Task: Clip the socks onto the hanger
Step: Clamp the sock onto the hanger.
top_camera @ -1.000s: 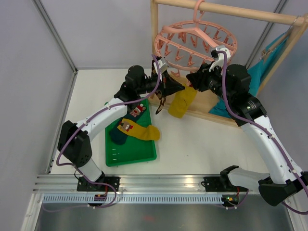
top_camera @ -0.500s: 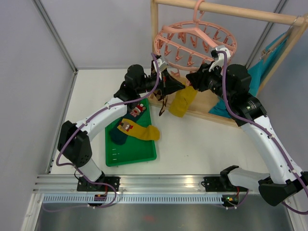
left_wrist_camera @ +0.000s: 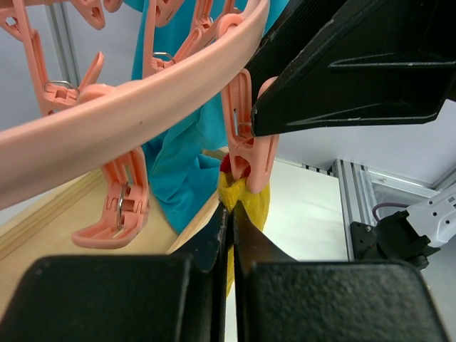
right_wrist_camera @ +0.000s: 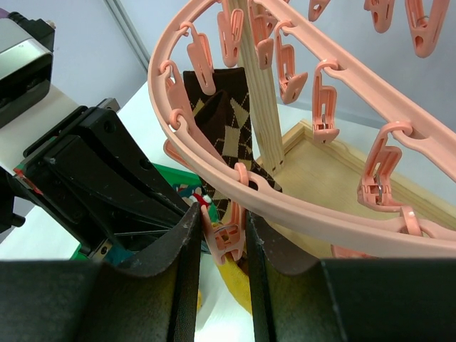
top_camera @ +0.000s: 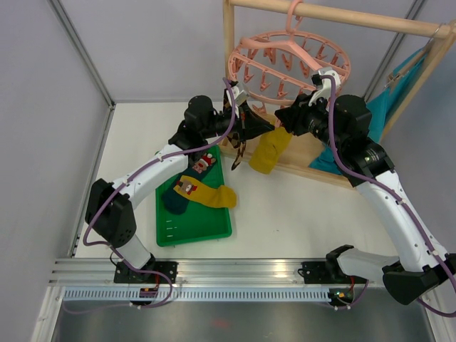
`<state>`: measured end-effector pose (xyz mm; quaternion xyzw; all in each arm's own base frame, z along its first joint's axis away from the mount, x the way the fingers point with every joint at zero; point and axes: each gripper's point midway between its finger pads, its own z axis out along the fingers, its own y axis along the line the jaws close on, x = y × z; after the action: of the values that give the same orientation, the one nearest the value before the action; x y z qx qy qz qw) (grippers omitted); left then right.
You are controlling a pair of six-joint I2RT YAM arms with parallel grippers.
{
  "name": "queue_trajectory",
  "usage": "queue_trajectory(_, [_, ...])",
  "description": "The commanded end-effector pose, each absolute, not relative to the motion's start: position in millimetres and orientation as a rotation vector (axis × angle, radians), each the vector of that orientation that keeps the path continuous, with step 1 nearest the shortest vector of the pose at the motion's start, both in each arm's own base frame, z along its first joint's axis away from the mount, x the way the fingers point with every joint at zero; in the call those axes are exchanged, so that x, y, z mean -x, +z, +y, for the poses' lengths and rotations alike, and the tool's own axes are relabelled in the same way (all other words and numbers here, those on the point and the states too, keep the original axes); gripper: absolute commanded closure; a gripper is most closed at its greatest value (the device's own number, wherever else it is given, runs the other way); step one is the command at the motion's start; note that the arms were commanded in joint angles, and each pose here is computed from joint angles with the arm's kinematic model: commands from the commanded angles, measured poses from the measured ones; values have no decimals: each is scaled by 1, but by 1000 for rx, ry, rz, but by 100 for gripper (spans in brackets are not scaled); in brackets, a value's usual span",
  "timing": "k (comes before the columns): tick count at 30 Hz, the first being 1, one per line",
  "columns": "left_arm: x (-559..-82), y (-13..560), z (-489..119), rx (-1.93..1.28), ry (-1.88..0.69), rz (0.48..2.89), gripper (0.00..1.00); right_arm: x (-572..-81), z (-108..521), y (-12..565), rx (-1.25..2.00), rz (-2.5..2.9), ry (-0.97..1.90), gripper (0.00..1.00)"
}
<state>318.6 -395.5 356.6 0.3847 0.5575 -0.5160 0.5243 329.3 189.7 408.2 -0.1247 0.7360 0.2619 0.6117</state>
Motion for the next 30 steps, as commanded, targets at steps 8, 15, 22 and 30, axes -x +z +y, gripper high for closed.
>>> queue_trajectory(8, [-319,409,-388,-856,-1229,1200,98,-326,198,411,323,1673,645,100])
queue_trajectory(15, [-323,413,-382,-819,-1230,1200,98,-326,198,408,326,1677,642,100])
queue_trajectory(22, [-324,412,-382,-812,-1241,1208,98,-325,197,407,327,1681,634,98])
queue_trajectory(30, [-325,410,-383,-805,-1242,1221,98,-324,195,407,324,1677,627,69])
